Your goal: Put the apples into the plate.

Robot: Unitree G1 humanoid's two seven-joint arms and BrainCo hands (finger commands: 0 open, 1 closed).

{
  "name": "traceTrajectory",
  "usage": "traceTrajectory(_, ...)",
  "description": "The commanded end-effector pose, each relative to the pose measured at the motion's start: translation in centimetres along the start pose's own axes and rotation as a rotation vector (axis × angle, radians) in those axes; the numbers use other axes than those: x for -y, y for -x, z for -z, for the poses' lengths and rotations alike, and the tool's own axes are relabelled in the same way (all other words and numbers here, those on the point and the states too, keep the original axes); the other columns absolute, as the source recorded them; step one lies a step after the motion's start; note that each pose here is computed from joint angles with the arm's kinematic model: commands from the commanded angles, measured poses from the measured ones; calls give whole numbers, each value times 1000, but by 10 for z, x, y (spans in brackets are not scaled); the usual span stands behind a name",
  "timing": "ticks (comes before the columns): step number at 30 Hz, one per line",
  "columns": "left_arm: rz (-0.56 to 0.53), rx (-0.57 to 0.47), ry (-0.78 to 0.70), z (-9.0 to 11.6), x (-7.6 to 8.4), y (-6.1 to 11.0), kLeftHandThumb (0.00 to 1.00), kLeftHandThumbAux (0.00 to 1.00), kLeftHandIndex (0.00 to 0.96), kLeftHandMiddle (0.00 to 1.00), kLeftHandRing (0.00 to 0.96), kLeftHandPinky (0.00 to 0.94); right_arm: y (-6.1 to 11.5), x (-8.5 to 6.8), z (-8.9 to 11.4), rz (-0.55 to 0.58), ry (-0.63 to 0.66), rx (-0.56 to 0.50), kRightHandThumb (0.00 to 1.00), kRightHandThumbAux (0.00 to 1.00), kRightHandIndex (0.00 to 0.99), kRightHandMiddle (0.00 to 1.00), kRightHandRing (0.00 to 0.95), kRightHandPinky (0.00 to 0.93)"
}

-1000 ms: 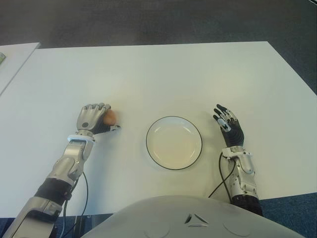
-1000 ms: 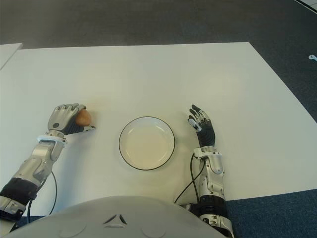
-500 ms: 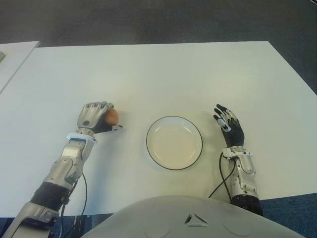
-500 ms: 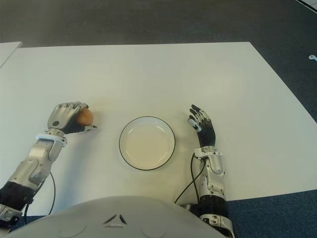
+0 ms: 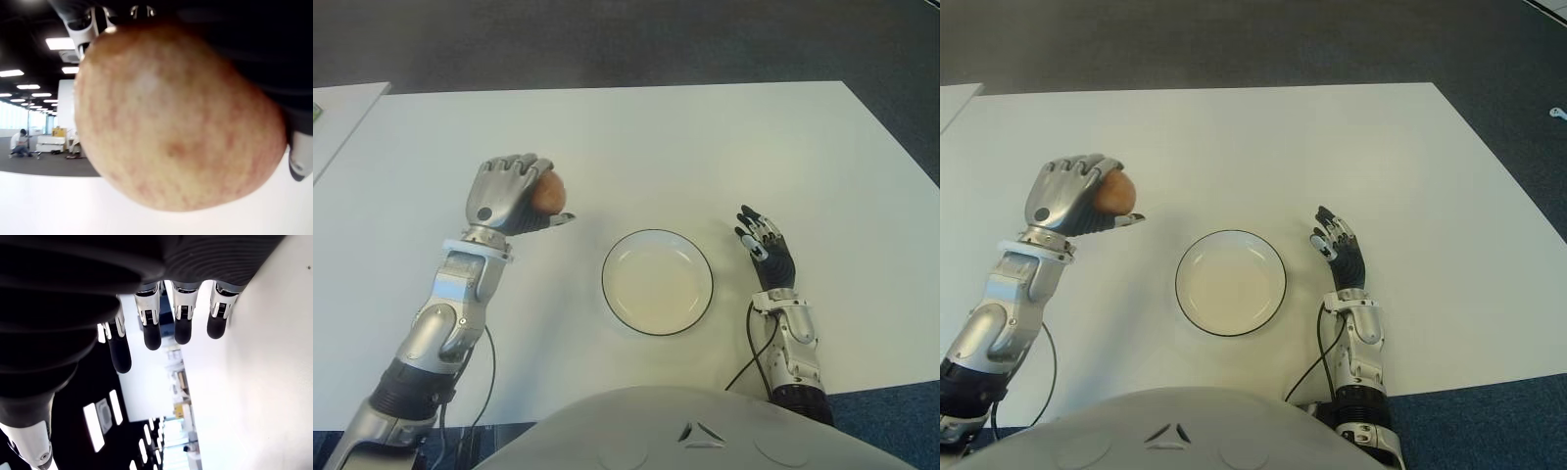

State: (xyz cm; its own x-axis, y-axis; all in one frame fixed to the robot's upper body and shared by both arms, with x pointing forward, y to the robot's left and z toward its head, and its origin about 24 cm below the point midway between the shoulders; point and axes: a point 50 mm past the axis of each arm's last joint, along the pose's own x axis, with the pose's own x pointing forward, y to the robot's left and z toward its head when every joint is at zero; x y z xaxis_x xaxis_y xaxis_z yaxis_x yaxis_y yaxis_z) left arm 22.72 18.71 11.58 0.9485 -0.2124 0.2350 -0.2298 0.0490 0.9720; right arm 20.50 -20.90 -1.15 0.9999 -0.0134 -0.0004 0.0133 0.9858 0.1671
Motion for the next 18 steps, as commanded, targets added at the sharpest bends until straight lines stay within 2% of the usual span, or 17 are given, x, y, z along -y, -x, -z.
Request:
traceTrajectory(1,-14,58,19,-26,-10,-2,717,701,441,916,861,848,11,0,15,18,-17,-79,481,646,262,132,70,80)
traceTrajectory(5,-17,97,31,-44,-16,-3,717,701,441,897,852,836,11,-2,16,18,-25,-86,482,640,259,129,69,89)
traceTrajectory(9,-8,127,32,-52,-19,-3,717,701,442,885,849,845,12,-3,16,17,-31,-90,482,634,253,128,73,101)
traceTrajectory(18,8,289,76,-90,-14,-1,717,701,441,912,884,884,14,-6,16,17,-37,-86,491,636,247,152,106,130)
